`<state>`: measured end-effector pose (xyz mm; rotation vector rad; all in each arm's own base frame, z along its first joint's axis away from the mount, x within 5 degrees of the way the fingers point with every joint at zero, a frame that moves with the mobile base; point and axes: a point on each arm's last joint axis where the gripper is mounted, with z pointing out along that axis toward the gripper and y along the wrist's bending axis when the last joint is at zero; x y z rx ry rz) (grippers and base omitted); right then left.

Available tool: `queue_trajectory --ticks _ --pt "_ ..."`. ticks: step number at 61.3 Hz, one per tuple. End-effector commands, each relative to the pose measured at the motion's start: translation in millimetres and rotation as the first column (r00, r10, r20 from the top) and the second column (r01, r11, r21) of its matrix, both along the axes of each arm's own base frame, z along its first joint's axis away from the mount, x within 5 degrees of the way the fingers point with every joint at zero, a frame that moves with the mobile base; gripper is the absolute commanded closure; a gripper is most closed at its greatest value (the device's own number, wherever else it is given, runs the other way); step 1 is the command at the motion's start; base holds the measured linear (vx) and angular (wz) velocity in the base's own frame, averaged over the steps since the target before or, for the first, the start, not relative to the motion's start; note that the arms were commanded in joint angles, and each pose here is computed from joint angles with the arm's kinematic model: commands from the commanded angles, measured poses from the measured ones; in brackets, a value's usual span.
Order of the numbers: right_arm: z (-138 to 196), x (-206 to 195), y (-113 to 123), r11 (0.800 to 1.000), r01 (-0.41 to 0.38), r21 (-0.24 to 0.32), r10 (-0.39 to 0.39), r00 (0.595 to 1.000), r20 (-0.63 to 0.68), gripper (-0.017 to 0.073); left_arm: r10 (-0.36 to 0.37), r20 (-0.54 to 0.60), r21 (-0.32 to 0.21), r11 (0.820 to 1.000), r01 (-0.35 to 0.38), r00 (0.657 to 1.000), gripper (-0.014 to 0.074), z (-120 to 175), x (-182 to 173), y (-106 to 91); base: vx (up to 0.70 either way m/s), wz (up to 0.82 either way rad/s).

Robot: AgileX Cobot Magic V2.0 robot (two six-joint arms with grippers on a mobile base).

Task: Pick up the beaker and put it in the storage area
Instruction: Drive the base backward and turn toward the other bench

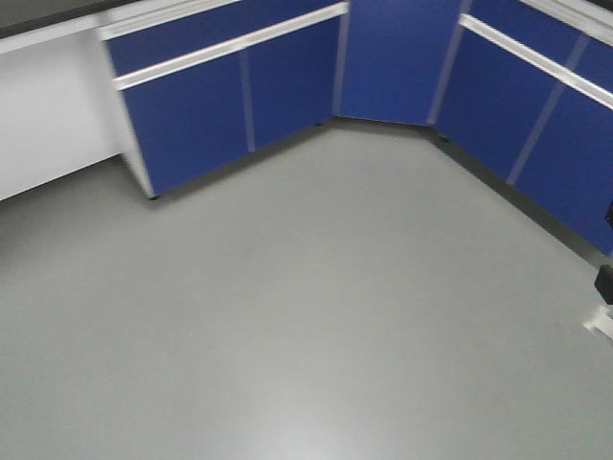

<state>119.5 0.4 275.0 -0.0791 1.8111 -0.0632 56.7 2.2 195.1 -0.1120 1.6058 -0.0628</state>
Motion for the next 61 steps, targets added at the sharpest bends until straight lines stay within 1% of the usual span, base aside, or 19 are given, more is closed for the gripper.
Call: queue_trajectory --ticks 1,38,61 --pt "17.4 2.8 0.7 1.0 -0.009 -0.003 0.009 0.994 0.112 0.056 -0.019 0.081 -0.009 1.0 0.019 0.997 0.0602 1.2 -0.5 -1.5 -0.03 -0.8" --pt "17.4 2.8 0.7 1.0 -0.009 -0.003 0.009 0.994 0.112 0.056 -0.019 0.081 -0.009 1.0 0.019 0.997 0.0602 1.2 -0.5 -1.5 0.03 -0.78" --pt "17.4 2.8 0.7 1.0 -0.009 -0.003 0.009 0.994 0.112 0.056 -0.019 0.081 -0.009 1.0 0.019 0.997 0.0602 1.2 -0.5 -1.5 0.11 -0.5"
